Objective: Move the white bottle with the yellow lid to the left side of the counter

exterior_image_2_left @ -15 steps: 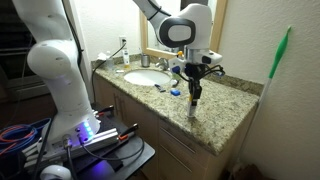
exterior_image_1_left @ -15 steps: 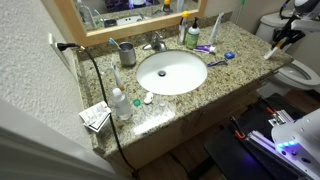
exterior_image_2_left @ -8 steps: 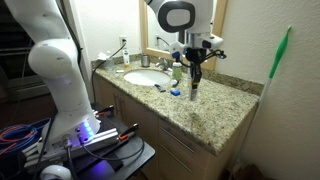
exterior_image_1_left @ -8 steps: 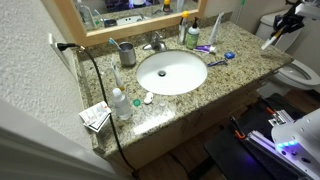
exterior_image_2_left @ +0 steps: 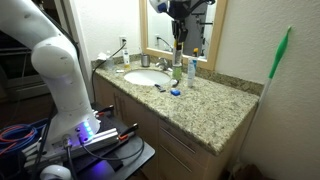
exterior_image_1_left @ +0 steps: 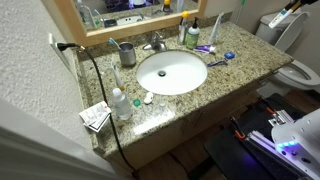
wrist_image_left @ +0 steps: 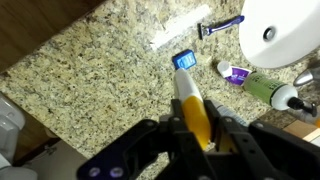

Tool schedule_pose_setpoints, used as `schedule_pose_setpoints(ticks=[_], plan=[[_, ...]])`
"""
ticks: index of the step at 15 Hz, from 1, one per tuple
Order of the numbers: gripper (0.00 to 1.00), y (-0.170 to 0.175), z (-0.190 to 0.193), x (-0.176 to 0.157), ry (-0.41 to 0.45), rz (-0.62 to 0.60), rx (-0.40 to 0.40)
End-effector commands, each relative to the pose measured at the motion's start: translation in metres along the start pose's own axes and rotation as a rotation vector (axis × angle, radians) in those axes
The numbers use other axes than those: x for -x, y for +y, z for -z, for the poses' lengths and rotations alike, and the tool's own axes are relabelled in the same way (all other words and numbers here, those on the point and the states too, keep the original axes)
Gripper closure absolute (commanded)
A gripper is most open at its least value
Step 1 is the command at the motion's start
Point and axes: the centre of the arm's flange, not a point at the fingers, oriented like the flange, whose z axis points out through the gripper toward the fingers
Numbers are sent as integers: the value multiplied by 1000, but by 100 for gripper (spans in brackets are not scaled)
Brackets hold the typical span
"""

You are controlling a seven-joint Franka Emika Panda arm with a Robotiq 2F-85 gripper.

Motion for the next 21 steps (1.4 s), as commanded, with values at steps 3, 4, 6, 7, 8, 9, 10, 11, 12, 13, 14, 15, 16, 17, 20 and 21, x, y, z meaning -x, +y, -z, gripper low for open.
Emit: schedule_pose_setpoints(ticks=[3, 4, 6, 7, 8, 9, 10, 11, 12, 13, 14, 15, 16, 17, 20, 21], plan=[[94, -85, -22, 58, -110, 213, -42], [94, -104, -25, 74, -140, 260, -59], [94, -148, -28, 111, -201, 361, -97], [94, -124, -29, 71, -171, 292, -52], [74, -137, -26, 82, -174, 312, -53], [74, -139, -24, 83, -167, 310, -51], [74, -136, -24, 81, -166, 301, -53], [94, -124, -28, 73, -144, 266, 4], [94, -130, -33, 75, -151, 296, 25], [94, -153, -39, 95, -180, 392, 24], [94, -176, -43, 112, -190, 461, 19], [94, -204, -43, 133, -192, 514, 4], [94, -225, -43, 146, -185, 570, -2], [94, -252, -44, 162, -169, 632, -1], [94, -303, -42, 197, -152, 792, -50], [74, -290, -40, 193, -165, 737, -14]])
